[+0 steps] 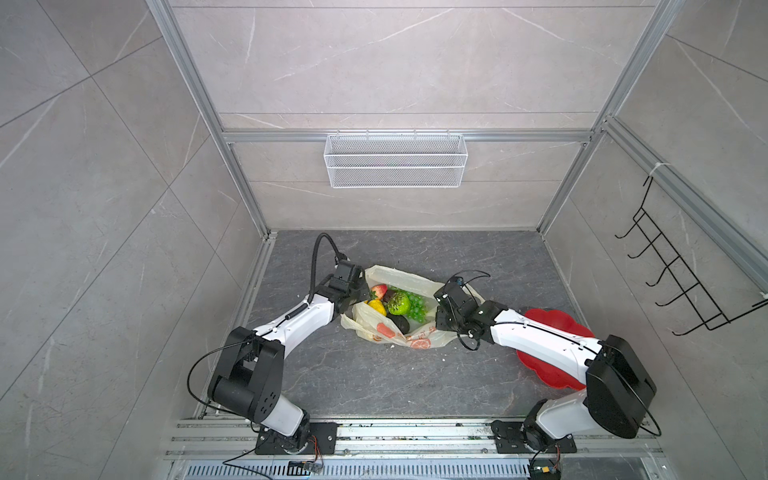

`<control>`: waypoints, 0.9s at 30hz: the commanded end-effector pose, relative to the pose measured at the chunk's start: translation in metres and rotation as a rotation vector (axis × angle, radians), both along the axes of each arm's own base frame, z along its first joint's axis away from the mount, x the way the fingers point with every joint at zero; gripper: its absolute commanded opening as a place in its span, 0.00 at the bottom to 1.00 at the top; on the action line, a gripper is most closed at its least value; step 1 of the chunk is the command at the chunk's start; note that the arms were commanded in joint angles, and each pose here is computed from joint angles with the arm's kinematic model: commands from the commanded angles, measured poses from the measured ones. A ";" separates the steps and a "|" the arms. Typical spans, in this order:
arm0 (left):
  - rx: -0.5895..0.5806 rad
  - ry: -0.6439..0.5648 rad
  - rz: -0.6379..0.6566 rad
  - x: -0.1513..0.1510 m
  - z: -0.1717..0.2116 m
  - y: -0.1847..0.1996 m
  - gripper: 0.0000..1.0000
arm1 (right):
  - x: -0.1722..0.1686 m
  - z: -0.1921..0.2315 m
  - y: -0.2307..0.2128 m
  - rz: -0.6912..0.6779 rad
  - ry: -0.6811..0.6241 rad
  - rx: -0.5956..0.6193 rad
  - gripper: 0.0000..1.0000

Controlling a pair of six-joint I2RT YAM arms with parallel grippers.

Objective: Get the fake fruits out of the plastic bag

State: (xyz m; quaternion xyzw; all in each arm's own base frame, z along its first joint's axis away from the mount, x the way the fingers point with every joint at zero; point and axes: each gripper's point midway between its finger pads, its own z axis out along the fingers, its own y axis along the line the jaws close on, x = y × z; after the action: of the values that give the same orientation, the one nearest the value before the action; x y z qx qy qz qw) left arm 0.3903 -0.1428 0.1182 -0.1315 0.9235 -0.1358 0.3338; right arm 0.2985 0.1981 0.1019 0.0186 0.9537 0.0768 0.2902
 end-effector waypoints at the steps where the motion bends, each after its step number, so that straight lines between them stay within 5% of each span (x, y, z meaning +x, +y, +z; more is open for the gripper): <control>1: -0.048 -0.006 0.082 0.012 0.003 0.028 0.00 | -0.001 0.014 -0.003 0.074 -0.074 0.102 0.05; 7: -0.137 0.018 0.126 0.030 0.001 0.042 0.00 | 0.000 0.013 -0.008 0.138 -0.073 0.389 0.00; 13: -0.158 0.024 0.055 0.046 0.007 0.010 0.00 | 0.006 0.009 0.014 0.180 -0.053 0.514 0.00; 19: -0.117 -0.004 -0.139 0.065 0.022 -0.058 0.00 | 0.016 0.024 0.025 0.195 -0.088 0.515 0.00; 24: -0.074 -0.023 -0.192 0.072 0.027 -0.076 0.00 | 0.023 0.020 0.003 0.093 -0.102 0.411 0.00; 27: -0.031 -0.019 -0.165 0.067 0.029 -0.066 0.23 | 0.022 0.013 -0.001 0.070 -0.092 0.396 0.00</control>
State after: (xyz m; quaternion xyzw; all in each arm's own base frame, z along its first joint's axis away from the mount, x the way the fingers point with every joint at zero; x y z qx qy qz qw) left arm 0.4561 -0.2237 0.1376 -0.0611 0.9234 -0.2081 0.3165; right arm 0.3185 0.2050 0.1128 0.0202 0.9026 0.2943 0.3137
